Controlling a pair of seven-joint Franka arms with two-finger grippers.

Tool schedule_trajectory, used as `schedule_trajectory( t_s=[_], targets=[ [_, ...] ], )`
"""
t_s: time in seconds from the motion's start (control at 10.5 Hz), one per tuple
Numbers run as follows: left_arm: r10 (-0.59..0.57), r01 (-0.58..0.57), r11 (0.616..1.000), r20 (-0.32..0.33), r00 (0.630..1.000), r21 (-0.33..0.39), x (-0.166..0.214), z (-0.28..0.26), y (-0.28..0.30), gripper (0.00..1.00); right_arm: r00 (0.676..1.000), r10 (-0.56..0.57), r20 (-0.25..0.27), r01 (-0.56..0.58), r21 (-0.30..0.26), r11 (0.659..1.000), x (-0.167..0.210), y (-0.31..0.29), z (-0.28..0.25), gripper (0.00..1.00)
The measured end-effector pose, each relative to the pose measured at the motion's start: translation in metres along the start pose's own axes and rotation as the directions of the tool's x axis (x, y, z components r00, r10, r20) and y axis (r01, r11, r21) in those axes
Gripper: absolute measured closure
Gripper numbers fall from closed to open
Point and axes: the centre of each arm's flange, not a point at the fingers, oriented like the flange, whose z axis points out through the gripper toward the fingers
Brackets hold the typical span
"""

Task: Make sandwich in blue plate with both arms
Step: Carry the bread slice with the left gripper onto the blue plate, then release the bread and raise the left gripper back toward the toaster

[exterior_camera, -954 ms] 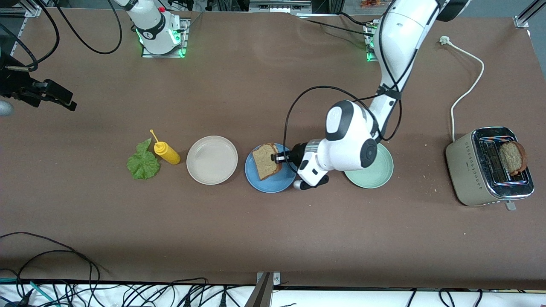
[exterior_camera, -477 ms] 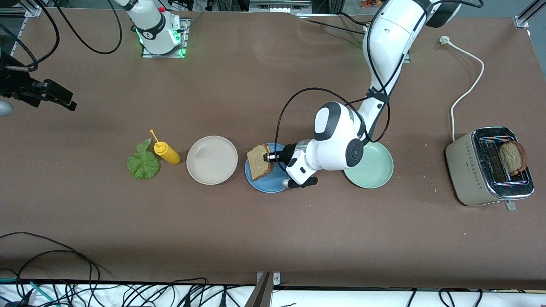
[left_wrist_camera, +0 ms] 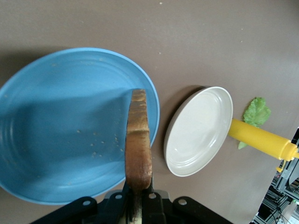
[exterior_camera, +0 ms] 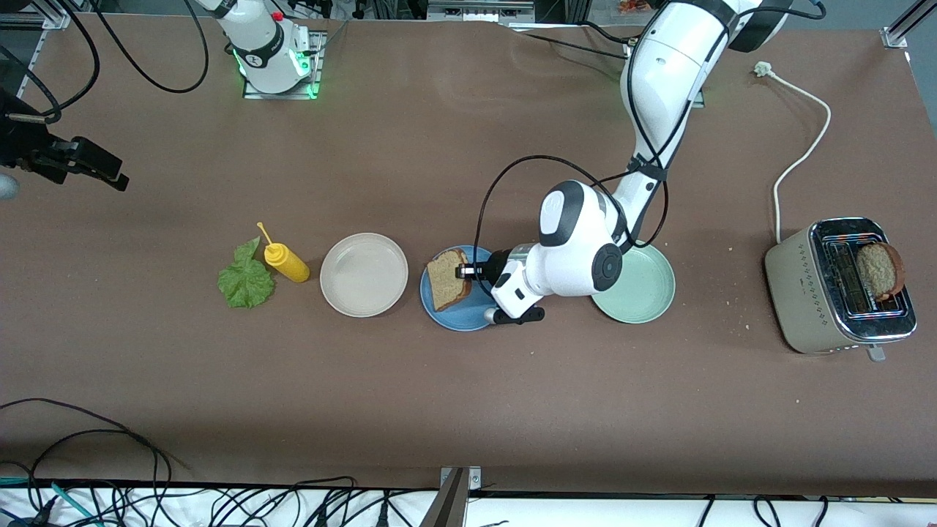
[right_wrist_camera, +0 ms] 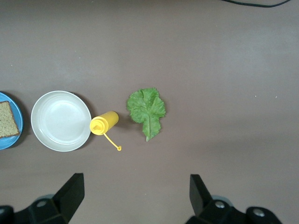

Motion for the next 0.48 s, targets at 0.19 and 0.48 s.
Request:
schedule_trajectory(
  t_s=[0.19, 0.48],
  targets=[
    [0.002, -0.002, 1.0, -0.001, 1.0, 0.007, 0.007, 0.002, -0.012, 0.88, 1.0, 0.0, 0.0, 0.0, 0.0, 1.0, 0.0, 0.0, 0.0, 0.0],
    [-0.01, 0.01, 1.0, -0.021, 1.0, 0.001, 0.019, -0.012, -0.024, 0.51, 1.0, 0.0, 0.0, 0.0, 0.0, 1.0, 0.0, 0.0, 0.0, 0.0]
  ],
)
